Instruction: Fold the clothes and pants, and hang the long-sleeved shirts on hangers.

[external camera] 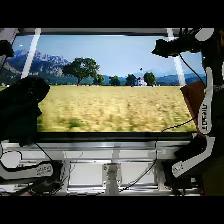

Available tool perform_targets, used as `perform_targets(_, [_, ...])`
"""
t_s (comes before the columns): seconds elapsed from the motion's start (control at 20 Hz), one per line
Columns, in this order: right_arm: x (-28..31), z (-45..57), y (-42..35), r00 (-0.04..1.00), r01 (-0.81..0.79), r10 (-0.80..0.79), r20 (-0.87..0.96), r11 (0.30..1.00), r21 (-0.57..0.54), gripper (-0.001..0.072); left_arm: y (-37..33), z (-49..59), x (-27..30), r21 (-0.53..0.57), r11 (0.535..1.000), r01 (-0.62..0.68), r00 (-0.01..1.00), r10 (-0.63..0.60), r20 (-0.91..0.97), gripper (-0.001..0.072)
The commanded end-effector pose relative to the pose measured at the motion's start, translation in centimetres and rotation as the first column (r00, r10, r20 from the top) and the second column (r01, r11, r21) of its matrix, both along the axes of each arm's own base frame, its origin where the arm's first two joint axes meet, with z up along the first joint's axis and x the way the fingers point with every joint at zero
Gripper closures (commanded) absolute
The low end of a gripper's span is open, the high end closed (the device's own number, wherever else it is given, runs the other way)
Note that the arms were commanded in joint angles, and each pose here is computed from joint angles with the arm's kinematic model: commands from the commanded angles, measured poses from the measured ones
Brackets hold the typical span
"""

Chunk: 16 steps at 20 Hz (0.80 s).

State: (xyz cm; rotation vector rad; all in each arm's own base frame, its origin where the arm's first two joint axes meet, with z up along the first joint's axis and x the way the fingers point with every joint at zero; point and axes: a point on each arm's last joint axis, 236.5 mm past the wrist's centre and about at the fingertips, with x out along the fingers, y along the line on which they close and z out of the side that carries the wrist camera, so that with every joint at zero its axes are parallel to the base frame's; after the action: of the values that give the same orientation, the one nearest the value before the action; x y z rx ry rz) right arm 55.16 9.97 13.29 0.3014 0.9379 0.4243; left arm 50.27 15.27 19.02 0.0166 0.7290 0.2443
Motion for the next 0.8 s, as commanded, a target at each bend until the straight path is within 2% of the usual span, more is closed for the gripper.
perform_targets(0.0, [0.0, 0.0, 0.0, 1.0, -0.001, 0.001, -0.001, 1.0, 0.0, 0.0627, 0.5, -3.6, 1.0, -0.014, 1.0, -0.006, 0.998, 0.005, -0.067, 0.0096])
perform_targets(0.5, [0.0, 0.0, 0.0, 1.0, -0.001, 0.001, -0.002, 1.0, 0.0, 0.0627, 4.1, -16.4, 1.0, 0.066, 0.998, -0.021, 0.928, 0.044, -0.37, 0.0095])
perform_targets(0.75, [0.0, 0.0, 0.0, 1.0, -0.001, 0.001, -0.002, 1.0, 0.0, 0.0627, 4.1, -23.1, 0.8, 0.035, 0.999, -0.016, 0.876, 0.031, -0.482, 0.0095])
